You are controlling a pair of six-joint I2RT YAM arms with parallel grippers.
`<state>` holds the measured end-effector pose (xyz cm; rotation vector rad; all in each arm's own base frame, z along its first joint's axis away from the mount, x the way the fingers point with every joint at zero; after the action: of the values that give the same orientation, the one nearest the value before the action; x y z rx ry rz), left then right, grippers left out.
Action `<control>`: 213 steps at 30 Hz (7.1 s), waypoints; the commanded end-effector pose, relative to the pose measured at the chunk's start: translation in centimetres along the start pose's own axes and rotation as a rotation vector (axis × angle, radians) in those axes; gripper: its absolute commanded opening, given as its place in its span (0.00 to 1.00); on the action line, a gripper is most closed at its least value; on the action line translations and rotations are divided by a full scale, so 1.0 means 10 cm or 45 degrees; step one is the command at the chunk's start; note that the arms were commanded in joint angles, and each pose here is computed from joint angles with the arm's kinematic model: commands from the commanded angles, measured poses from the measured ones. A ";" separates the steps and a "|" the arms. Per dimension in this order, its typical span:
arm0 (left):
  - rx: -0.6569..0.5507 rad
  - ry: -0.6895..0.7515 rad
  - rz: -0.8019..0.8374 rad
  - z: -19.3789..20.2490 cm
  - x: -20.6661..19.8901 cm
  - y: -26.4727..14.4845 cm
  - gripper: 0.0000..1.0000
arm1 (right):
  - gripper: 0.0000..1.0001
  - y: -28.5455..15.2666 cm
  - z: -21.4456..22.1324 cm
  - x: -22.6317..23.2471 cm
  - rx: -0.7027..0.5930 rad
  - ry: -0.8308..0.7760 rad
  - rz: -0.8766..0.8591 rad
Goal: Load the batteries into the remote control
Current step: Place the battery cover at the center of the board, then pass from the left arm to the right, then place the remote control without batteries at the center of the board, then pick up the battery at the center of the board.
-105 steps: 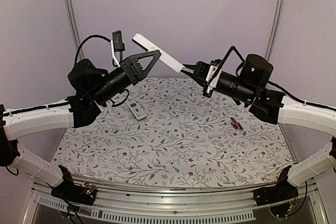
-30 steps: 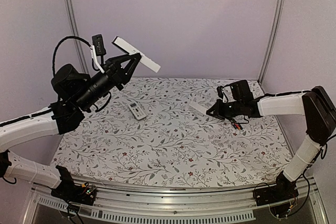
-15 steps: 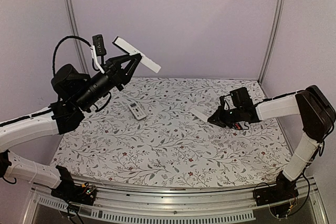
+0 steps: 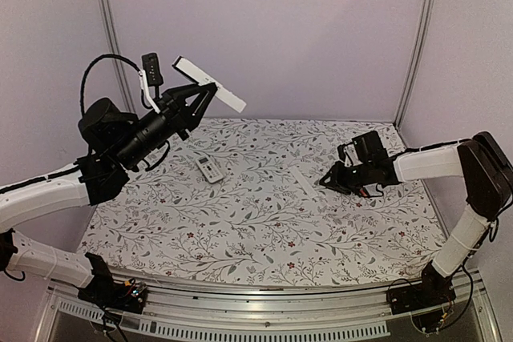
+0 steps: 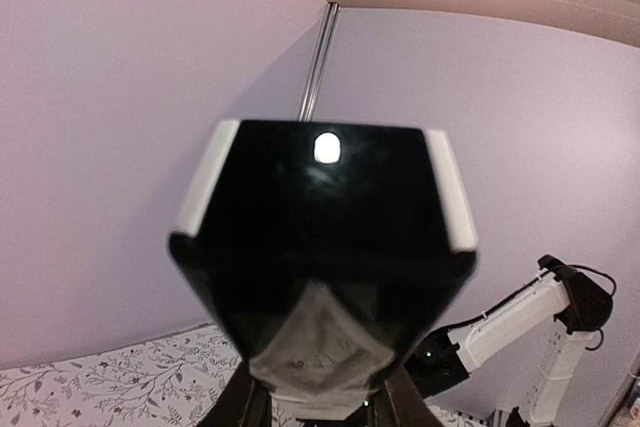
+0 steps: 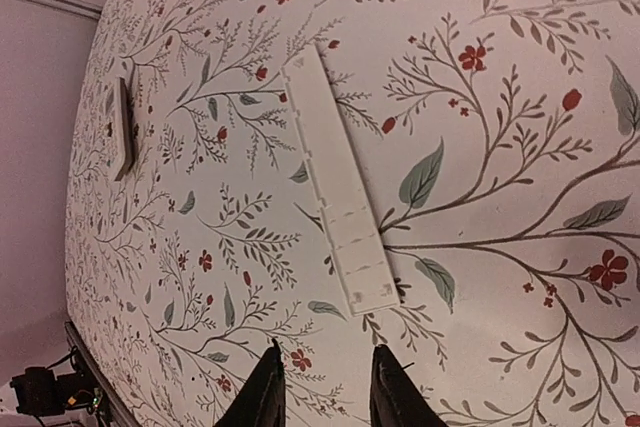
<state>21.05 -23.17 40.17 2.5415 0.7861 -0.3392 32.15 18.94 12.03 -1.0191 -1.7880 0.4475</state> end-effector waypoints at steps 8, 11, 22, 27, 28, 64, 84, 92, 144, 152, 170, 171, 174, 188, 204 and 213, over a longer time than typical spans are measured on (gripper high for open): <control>0.176 0.281 0.430 0.26 -0.43 -0.07 0.00 | 0.94 -1.66 -0.29 1.99 -0.584 -1.293 -0.794; 0.183 0.300 0.546 0.36 -0.53 -0.11 0.00 | 0.99 -1.91 -0.04 2.30 -0.708 -1.509 -1.059; 0.254 0.296 0.696 0.53 -0.63 -0.08 0.00 | 0.91 -1.86 0.35 2.83 -0.720 -1.790 -1.220; 0.265 0.288 0.707 0.57 -0.64 -0.06 0.00 | 0.75 -1.67 0.35 2.93 -0.663 -1.794 -1.168; 0.265 0.288 0.706 0.57 -0.64 -0.06 0.00 | 0.70 -1.64 0.34 2.93 -0.655 -1.790 -1.162; 0.166 0.231 -0.284 0.18 0.23 -0.35 0.90 | 0.00 -0.16 0.78 1.55 0.274 -1.793 -0.237; 0.197 0.245 -0.396 0.30 0.43 -0.42 0.90 | 0.14 0.62 1.35 1.04 0.731 -1.989 -0.136; 0.199 0.256 -0.381 0.28 0.45 -0.41 0.90 | 0.47 0.63 1.34 1.09 0.752 -1.997 -0.137; 0.513 -0.017 -0.566 1.33 0.95 -0.84 0.89 | 0.28 -0.53 -0.37 -0.42 0.219 -0.503 0.810; 0.402 -0.080 -0.598 1.53 1.04 -1.06 0.87 | 0.24 -0.53 -0.40 -0.55 0.248 -0.501 0.806; 0.455 0.008 -0.644 1.63 1.16 -0.94 0.91 | 0.22 -0.24 -0.47 -0.66 0.383 -0.571 0.795; 0.457 0.006 -0.647 1.64 1.16 -0.94 0.91 | 0.21 -0.26 -0.45 -0.65 0.387 -0.570 0.799; 0.465 0.004 -0.645 1.65 1.17 -0.93 0.91 | 0.20 -0.32 -0.41 -0.66 0.392 -0.561 0.806; 0.441 0.031 -0.648 1.58 1.15 -0.92 0.91 | 0.15 -0.29 -0.31 -0.75 0.426 -0.527 0.851; 0.445 0.033 -0.640 1.58 1.15 -0.91 0.91 | 0.15 -0.24 -0.22 -0.85 0.466 -0.524 0.866; 0.439 0.040 -0.629 1.55 1.14 -0.88 0.91 | 0.13 -0.23 -0.24 -0.87 0.457 -0.531 0.857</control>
<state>23.12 -19.11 18.70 2.6469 1.4787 -0.6766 34.55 10.62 10.17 -1.3095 -1.5893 1.4246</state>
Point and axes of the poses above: each gripper's point midway between its finger pads, its own y axis out along the fingers, its own x axis along the line the jaws close on, z = x × y, the point moved 8 cm from there along -y, back along the fingers, and after that the axes turned 6 degrees about -y, right-handed, at the moved point
